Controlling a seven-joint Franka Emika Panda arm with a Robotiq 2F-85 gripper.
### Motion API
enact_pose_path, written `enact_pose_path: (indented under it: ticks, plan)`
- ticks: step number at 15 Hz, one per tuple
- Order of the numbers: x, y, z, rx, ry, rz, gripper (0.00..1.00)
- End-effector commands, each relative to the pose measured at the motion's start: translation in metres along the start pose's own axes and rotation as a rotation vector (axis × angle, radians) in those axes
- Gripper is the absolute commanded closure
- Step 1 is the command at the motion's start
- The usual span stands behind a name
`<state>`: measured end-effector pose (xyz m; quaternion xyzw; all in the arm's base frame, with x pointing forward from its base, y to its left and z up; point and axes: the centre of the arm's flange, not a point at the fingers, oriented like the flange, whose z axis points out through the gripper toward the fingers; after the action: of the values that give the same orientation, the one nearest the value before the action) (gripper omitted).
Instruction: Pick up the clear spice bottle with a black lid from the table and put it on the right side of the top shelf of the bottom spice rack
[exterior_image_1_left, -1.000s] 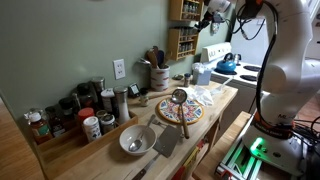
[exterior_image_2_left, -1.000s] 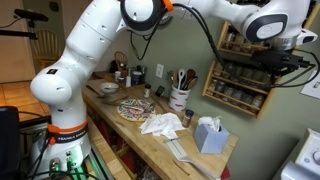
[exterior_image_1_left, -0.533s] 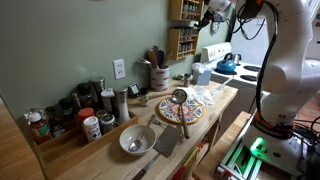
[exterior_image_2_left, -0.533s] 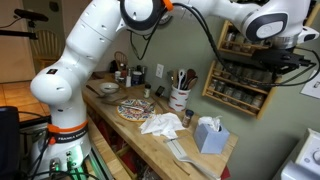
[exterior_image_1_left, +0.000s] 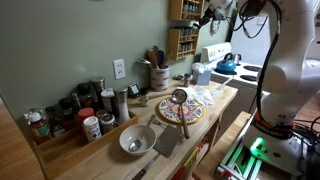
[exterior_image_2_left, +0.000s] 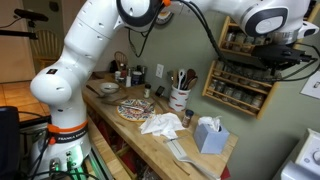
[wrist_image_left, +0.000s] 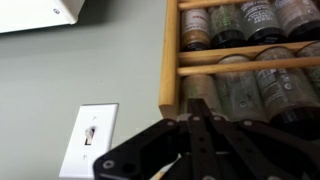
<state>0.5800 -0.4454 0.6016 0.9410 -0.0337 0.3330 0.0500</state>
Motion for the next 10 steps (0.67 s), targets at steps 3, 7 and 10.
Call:
enact_pose_path:
  ticks: [3,7,10]
  plan:
    - [-0.012,-0.014,-0.017,0.063,0.011,-0.044,1.0]
    - [-0.012,-0.017,-0.021,0.069,0.019,-0.055,1.0]
    - [-0.019,-0.02,-0.023,0.105,-0.038,-0.053,1.0]
